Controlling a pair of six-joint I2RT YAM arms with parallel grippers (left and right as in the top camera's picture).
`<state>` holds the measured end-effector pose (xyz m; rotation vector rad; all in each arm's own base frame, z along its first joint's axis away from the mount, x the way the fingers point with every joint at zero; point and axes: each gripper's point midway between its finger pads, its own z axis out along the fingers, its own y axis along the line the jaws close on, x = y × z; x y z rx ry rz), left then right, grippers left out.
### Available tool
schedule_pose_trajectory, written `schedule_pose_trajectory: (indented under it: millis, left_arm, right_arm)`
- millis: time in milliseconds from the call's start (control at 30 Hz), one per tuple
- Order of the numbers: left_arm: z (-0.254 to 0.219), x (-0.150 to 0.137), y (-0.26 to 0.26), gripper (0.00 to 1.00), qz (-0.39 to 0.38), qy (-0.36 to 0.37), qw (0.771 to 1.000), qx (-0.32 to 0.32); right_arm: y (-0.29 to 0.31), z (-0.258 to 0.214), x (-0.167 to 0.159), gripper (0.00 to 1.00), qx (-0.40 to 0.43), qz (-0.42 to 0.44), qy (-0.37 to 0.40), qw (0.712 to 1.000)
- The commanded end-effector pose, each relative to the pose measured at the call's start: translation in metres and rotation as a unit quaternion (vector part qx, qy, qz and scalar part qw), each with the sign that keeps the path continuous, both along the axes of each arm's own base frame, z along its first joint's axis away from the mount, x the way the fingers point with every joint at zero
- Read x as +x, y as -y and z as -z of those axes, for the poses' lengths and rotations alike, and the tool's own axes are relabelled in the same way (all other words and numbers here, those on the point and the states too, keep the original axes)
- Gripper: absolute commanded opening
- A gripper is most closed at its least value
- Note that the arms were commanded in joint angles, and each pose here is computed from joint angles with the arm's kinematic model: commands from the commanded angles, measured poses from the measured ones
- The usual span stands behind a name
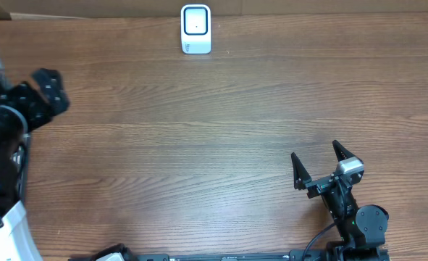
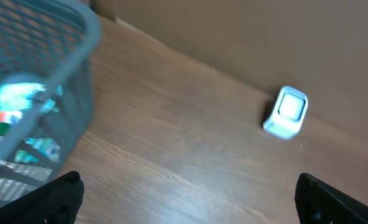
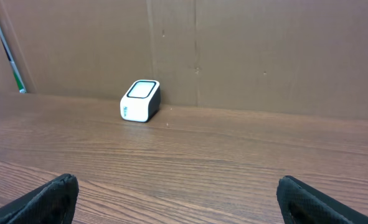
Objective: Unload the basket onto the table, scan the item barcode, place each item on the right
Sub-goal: 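Raise the left gripper and swing it over the grey basket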
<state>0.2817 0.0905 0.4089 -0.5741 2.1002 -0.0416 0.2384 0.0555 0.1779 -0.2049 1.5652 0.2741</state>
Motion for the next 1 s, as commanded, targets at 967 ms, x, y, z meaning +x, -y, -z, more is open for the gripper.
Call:
schedule_pose_trajectory:
  millis: [967]
  left_arm:
    - [0.03,-0.101,-0.153,1.0,-0.408,-0.04,0.908,-0.086]
  right_arm:
    - [0.0,0.002,0.0,1.0,0.001,0.0,0.0,1.0]
